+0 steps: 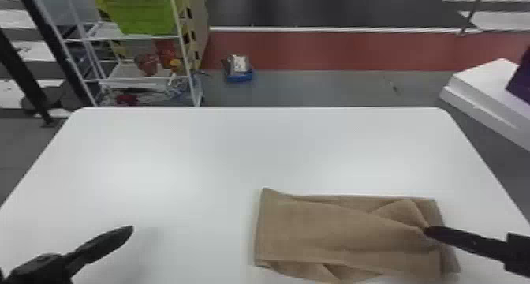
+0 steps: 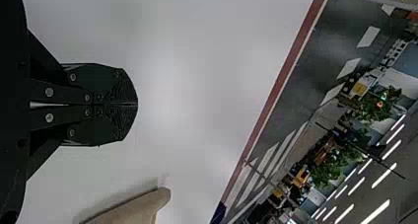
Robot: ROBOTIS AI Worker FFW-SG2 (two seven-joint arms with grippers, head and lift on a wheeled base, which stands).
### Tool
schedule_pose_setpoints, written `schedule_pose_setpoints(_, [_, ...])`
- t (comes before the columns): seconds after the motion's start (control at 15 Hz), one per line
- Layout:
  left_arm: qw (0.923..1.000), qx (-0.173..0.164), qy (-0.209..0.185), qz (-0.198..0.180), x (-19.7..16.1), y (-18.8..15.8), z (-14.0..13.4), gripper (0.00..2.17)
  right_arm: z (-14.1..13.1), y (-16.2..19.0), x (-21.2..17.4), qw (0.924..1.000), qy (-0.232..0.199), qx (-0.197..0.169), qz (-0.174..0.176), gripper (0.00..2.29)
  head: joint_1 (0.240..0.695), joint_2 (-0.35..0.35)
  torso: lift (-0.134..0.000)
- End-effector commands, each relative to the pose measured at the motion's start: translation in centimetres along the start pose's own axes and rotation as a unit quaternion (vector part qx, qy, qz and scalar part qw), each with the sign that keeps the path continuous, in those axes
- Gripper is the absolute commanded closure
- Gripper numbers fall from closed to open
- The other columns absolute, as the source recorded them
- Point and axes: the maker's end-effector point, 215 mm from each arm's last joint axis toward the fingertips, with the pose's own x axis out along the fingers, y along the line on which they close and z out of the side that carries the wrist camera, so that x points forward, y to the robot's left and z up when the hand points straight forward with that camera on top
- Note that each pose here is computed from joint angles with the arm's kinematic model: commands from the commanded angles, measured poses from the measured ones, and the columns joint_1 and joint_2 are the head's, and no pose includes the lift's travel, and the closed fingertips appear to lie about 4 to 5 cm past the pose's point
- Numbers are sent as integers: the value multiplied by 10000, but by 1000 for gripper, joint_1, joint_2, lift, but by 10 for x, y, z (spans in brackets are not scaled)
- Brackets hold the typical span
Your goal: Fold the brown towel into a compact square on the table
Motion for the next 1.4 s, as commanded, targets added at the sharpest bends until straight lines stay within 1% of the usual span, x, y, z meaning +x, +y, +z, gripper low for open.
schedule_pose_setpoints(0.0, [10000, -4, 1, -79, 3, -5, 0, 1710, 17, 8, -12, 9996, -228, 3, 157, 26, 695, 6, -124])
schedule_pose_setpoints(0.2, [9998, -2, 72, -167, 10, -12, -6, 1710, 61, 18, -22, 9979, -557, -229, 247, 46, 695, -19, -124])
schedule_pose_setpoints(0.27, [9998, -11, 89, -173, 11, -13, -7, 1710, 70, 19, -18, 9977, -526, -223, 361, 56, 695, -27, -124])
schedule_pose_setpoints(0.33, [9998, -24, 97, -187, 11, -13, -8, 1710, 71, 21, -10, 9978, -384, -196, 498, 87, 695, -33, -124])
schedule_pose_setpoints(0.4, [9997, -25, 97, -202, 11, -13, -8, 1710, 68, 22, -1, 9981, -216, -209, 547, 134, 695, -40, -124])
schedule_pose_setpoints(0.47, [9997, -15, 99, -203, 11, -14, -8, 1710, 63, 22, 8, 9983, -80, -263, 519, 211, 695, -38, -124])
schedule_pose_setpoints(0.6, [9998, -27, 120, -181, 11, -12, -10, 1710, 62, 16, 25, 9970, 3, -641, 430, 286, 695, -28, -124])
schedule_pose_setpoints(0.67, [9998, -27, 146, -154, 12, -10, -12, 1710, 61, 14, 34, 9961, 55, -782, 415, 286, 695, -22, -124])
schedule_pose_setpoints(0.8, [9997, 4, 181, -164, 16, -13, -13, 1710, 65, 6, 43, 9937, 70, -1089, 243, 289, 695, -11, -124])
schedule_pose_setpoints(0.87, [9997, 15, 200, -150, 17, -13, -14, 1710, 67, 4, 46, 9926, 61, -1181, 261, 286, 695, -11, -124])
schedule_pose_setpoints(1.0, [9996, 28, 238, -142, 19, -14, -17, 1710, 67, 6, 54, 9920, 134, -1216, 326, 289, 695, -16, -124])
schedule_pose_setpoints(1.13, [9996, 49, 257, -125, 21, -14, -17, 1710, 59, 6, 60, 9915, 235, -1218, 389, 508, 695, -15, -124])
schedule_pose_setpoints(1.27, [9994, 1, 229, -246, 22, -20, -15, 1710, 53, 11, 61, 9911, 286, -1190, 520, 529, 695, -11, -124])
schedule_pose_setpoints(1.33, [9990, -105, 252, -344, 22, -24, -16, 1710, 49, 11, 60, 9911, 313, -1172, 546, 529, 695, -8, -124])
